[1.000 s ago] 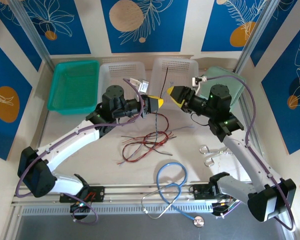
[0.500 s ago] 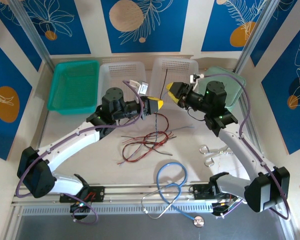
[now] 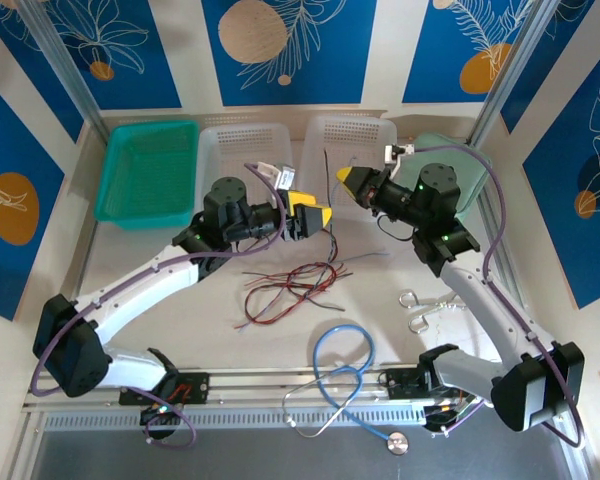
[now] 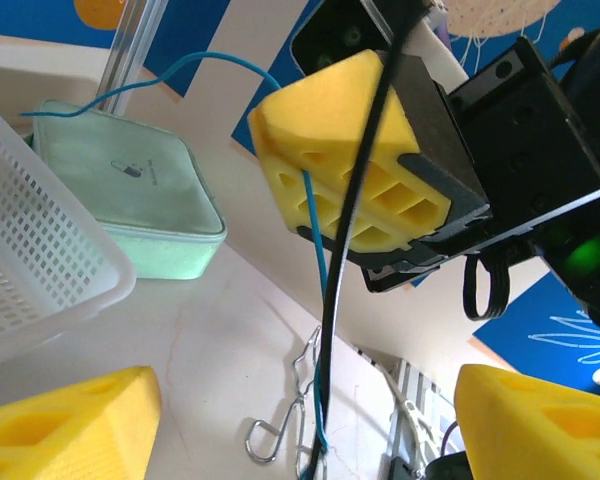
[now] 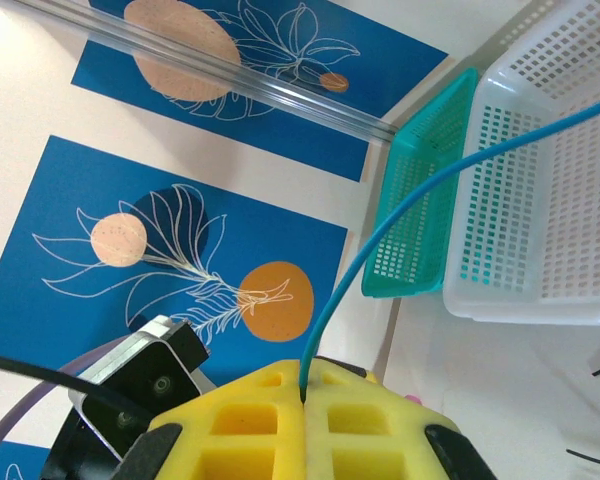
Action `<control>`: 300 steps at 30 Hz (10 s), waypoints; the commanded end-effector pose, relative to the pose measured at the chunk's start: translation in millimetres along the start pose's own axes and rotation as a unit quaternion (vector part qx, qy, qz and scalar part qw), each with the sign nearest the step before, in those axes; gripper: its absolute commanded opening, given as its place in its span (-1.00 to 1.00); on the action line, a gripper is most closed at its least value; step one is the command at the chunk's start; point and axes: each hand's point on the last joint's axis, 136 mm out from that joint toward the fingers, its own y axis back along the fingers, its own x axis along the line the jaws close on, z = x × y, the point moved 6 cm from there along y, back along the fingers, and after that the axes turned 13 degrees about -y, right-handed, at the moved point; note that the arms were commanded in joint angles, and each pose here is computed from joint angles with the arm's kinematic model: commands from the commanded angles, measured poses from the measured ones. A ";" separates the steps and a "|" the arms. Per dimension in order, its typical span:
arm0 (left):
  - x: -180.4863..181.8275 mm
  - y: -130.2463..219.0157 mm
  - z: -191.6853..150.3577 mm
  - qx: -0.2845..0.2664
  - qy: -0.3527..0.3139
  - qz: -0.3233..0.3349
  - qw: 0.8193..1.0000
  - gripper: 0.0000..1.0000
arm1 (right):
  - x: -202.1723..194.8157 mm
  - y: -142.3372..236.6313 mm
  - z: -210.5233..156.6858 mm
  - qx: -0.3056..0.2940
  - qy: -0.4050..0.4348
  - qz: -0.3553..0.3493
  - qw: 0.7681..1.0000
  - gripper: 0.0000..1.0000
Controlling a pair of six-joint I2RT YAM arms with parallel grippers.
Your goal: Untangle the cables
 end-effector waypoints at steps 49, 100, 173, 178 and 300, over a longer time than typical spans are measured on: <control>15.2 126.1 112.6 -0.104 -0.101 0.216 0.966 -1.00 | 86.8 99.3 10.6 -0.172 0.186 -0.027 0.967 -1.00; 102.5 331.6 244.9 -0.403 -0.044 0.434 0.804 -1.00 | 86.0 181.7 60.7 -0.386 0.207 -0.111 0.892 -1.00; 420.0 268.9 -61.2 0.174 0.237 0.594 0.748 0.43 | 106.9 96.5 27.5 -0.245 0.234 -0.046 0.940 -1.00; 403.8 274.6 -24.9 0.160 0.183 0.607 0.757 0.79 | 113.5 75.7 24.7 -0.219 0.246 -0.031 0.944 -1.00; 92.3 107.4 -138.4 0.263 0.073 0.368 0.889 0.89 | -279.1 -50.9 -23.1 -0.019 0.052 -0.547 0.835 -0.34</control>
